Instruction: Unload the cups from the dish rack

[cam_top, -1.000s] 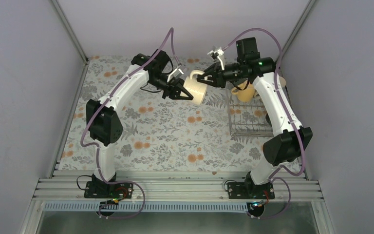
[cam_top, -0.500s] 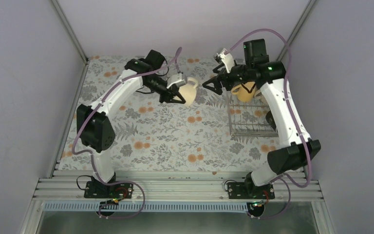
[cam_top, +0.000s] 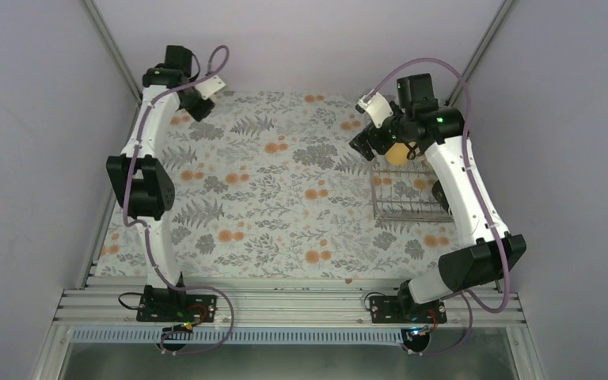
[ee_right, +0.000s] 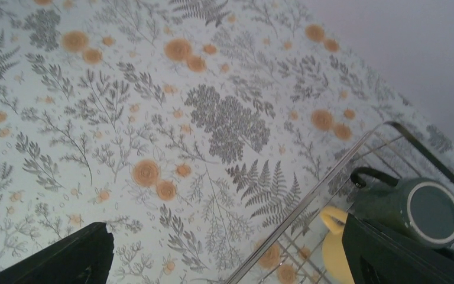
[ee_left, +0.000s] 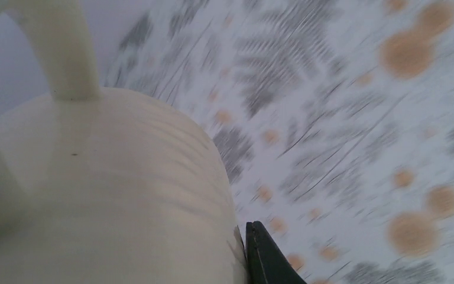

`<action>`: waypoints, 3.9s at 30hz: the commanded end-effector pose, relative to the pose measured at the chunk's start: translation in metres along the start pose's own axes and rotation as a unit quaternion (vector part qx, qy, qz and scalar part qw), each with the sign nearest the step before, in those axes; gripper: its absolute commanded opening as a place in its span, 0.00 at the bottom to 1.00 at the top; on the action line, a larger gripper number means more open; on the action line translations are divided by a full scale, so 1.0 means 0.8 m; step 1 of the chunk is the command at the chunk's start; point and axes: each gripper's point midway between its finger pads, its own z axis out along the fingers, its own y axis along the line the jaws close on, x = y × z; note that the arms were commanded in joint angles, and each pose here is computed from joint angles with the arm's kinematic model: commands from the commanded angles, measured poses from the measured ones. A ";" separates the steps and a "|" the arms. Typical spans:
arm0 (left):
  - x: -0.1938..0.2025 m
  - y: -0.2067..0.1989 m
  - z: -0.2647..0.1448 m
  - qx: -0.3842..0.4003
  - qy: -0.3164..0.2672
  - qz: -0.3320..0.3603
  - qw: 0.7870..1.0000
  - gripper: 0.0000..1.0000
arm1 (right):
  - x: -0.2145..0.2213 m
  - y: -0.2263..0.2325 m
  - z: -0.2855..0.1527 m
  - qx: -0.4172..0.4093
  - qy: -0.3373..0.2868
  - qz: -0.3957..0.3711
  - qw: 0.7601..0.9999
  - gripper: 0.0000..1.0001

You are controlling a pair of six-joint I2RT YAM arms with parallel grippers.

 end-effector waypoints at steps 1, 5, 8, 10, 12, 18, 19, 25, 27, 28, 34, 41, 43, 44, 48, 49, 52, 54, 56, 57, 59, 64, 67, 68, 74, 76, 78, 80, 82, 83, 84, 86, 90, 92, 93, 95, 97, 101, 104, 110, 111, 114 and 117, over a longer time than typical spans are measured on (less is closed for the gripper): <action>0.072 0.069 0.006 -0.062 0.105 0.011 0.992 0.02 | 0.010 -0.006 0.000 0.021 0.002 -0.011 1.000 1.00; 0.116 0.110 0.023 -0.087 0.152 0.013 0.984 0.02 | 0.015 0.000 -0.001 0.018 0.000 -0.018 1.000 1.00; 0.139 0.127 0.047 -0.084 0.178 0.007 0.980 0.02 | 0.020 0.002 -0.001 0.016 0.001 -0.019 1.000 1.00; 0.147 0.132 0.062 -0.077 0.191 0.000 0.979 0.02 | 0.024 0.002 -0.001 0.018 0.004 -0.020 1.000 1.00; 0.144 0.137 0.069 -0.073 0.192 -0.002 0.979 0.02 | 0.027 0.001 -0.001 0.021 0.007 -0.022 1.000 1.00; 0.174 0.120 0.111 -0.036 0.219 -0.003 0.975 0.02 | 0.035 -0.005 -0.003 0.032 0.015 -0.017 0.999 1.00; 0.177 0.119 0.115 -0.035 0.220 -0.004 0.975 0.02 | 0.035 -0.006 -0.005 0.033 0.013 -0.017 0.999 1.00; 0.177 0.112 0.120 -0.019 0.215 -0.001 0.977 0.02 | 0.038 -0.005 -0.010 0.033 0.014 -0.017 0.999 1.00; 0.181 0.108 0.122 -0.012 0.220 0.003 0.975 0.02 | 0.040 -0.006 -0.010 0.034 0.016 -0.015 0.999 1.00; 0.185 0.105 0.123 -0.006 0.225 0.004 0.974 0.02 | 0.040 -0.005 -0.009 0.033 0.016 -0.014 0.999 1.00; 0.192 0.106 0.129 -0.006 0.233 0.004 0.972 0.04 | 0.046 -0.013 -0.005 0.046 0.024 -0.008 0.999 1.00; 0.187 0.112 0.128 -0.019 0.227 0.000 0.974 0.14 | 0.051 -0.020 -0.001 0.053 0.030 0.004 0.998 1.00; 0.188 0.112 0.127 -0.019 0.228 0.000 0.973 0.15 | 0.050 -0.020 -0.002 0.055 0.030 0.004 0.998 1.00; 0.188 0.111 0.127 -0.017 0.229 0.001 0.973 0.15 | 0.050 -0.020 -0.002 0.055 0.030 0.004 0.998 1.00; 0.187 0.111 0.126 -0.016 0.227 0.001 0.974 0.23 | 0.050 -0.020 -0.005 0.057 0.028 0.007 0.998 1.00; 0.185 0.113 0.124 -0.019 0.224 0.000 0.974 0.29 | 0.050 -0.020 -0.005 0.057 0.028 0.007 0.998 1.00; 0.179 0.118 0.119 -0.029 0.217 -0.005 0.976 0.41 | 0.053 -0.023 -0.004 0.064 0.029 0.010 0.997 1.00; 0.173 0.120 0.110 -0.036 0.212 -0.006 0.977 0.45 | 0.056 -0.026 -0.003 0.072 0.032 0.014 0.997 1.00; 0.164 0.127 0.098 -0.049 0.204 -0.010 0.978 0.53 | 0.059 -0.032 -0.002 0.081 0.036 0.021 0.996 1.00; 0.157 0.130 0.089 -0.058 0.197 -0.011 0.979 0.58 | 0.060 -0.034 -0.002 0.084 0.038 0.025 0.995 1.00; 0.139 0.138 0.063 -0.081 0.179 -0.019 0.980 0.65 | 0.065 -0.040 0.000 0.093 0.044 0.035 0.994 1.00; 0.084 0.140 -0.012 -0.112 0.100 -0.034 0.988 0.84 | 0.083 -0.058 0.003 0.122 0.061 0.064 0.989 1.00; 0.052 0.128 -0.054 -0.111 0.046 -0.040 0.992 0.94 | 0.098 -0.065 0.011 0.136 0.078 0.068 0.985 1.00; 0.041 0.121 -0.068 -0.107 0.026 -0.045 0.993 0.96 | 0.101 -0.068 0.013 0.141 0.080 0.065 0.985 1.00; -0.031 0.065 -0.140 -0.057 -0.133 -0.066 0.987 1.00 | 0.108 -0.093 0.031 0.149 0.113 0.055 0.981 0.96; -0.047 0.041 -0.157 -0.058 -0.169 -0.051 0.983 1.00 | 0.105 -0.112 0.028 0.184 0.116 0.023 0.976 0.94; -0.060 0.016 -0.174 -0.071 -0.195 -0.027 0.978 1.00 | 0.101 -0.133 0.020 0.229 0.117 -0.032 0.966 0.95; -0.069 -0.008 -0.173 -0.081 -0.205 -0.004 0.975 1.00 | 0.101 -0.140 0.020 0.245 0.126 -0.106 0.956 0.95; -0.073 -0.018 -0.173 -0.093 -0.214 0.008 0.972 1.00 | 0.102 -0.142 0.024 0.242 0.138 -0.187 0.942 0.95; -0.071 -0.023 -0.168 -0.094 -0.216 0.009 0.972 1.00 | 0.100 -0.144 0.025 0.241 0.143 -0.214 0.936 0.94; -0.072 -0.024 -0.167 -0.096 -0.221 0.009 0.970 1.00 | 0.099 -0.145 0.029 0.233 0.150 -0.235 0.932 0.92; -0.071 -0.027 -0.164 -0.093 -0.225 0.004 0.970 1.00 | 0.103 -0.145 0.040 0.203 0.173 -0.261 0.928 0.87; -0.068 -0.037 -0.153 -0.080 -0.229 0.002 0.970 1.00 | 0.098 -0.145 0.056 0.161 0.182 -0.289 0.926 0.80; -0.066 -0.040 -0.150 -0.077 -0.229 0.002 0.970 1.00 | 0.102 -0.142 0.067 0.141 0.187 -0.300 0.925 0.80; -0.065 -0.042 -0.148 -0.076 -0.228 0.003 0.971 1.00 | 0.106 -0.138 0.073 0.125 0.190 -0.301 0.926 0.80; -0.063 -0.044 -0.146 -0.072 -0.228 0.003 0.971 1.00 | 0.114 -0.129 0.090 0.084 0.194 -0.298 0.931 0.79; -0.061 -0.047 -0.145 -0.071 -0.227 0.005 0.971 1.00 | 0.129 -0.124 0.106 0.053 0.210 -0.292 0.932 0.78; -0.052 -0.051 -0.140 -0.075 -0.225 0.011 0.971 1.00 | 0.158 -0.122 0.131 0.018 0.239 -0.295 0.925 0.67; -0.045 -0.054 -0.135 -0.076 -0.220 0.014 0.972 1.00 | 0.172 -0.132 0.146 0.019 0.251 -0.305 0.918 0.62; -0.032 -0.059 -0.124 -0.078 -0.212 0.012 0.974 1.00 | 0.170 -0.176 0.160 0.050 0.271 -0.277 0.920 0.63; -0.030 -0.059 -0.124 -0.079 -0.212 0.013 0.974 1.00 | 0.162 -0.185 0.159 0.058 0.260 -0.263 0.927 0.64; -0.026 -0.060 -0.117 -0.077 -0.206 0.012 0.975 1.00 | 0.155 -0.189 0.159 0.044 0.246 -0.239 0.938 0.66; -0.027 -0.061 -0.115 -0.071 -0.205 0.008 0.976 1.00 | 0.155 -0.204 0.163 0.066 0.251 -0.214 0.942 0.66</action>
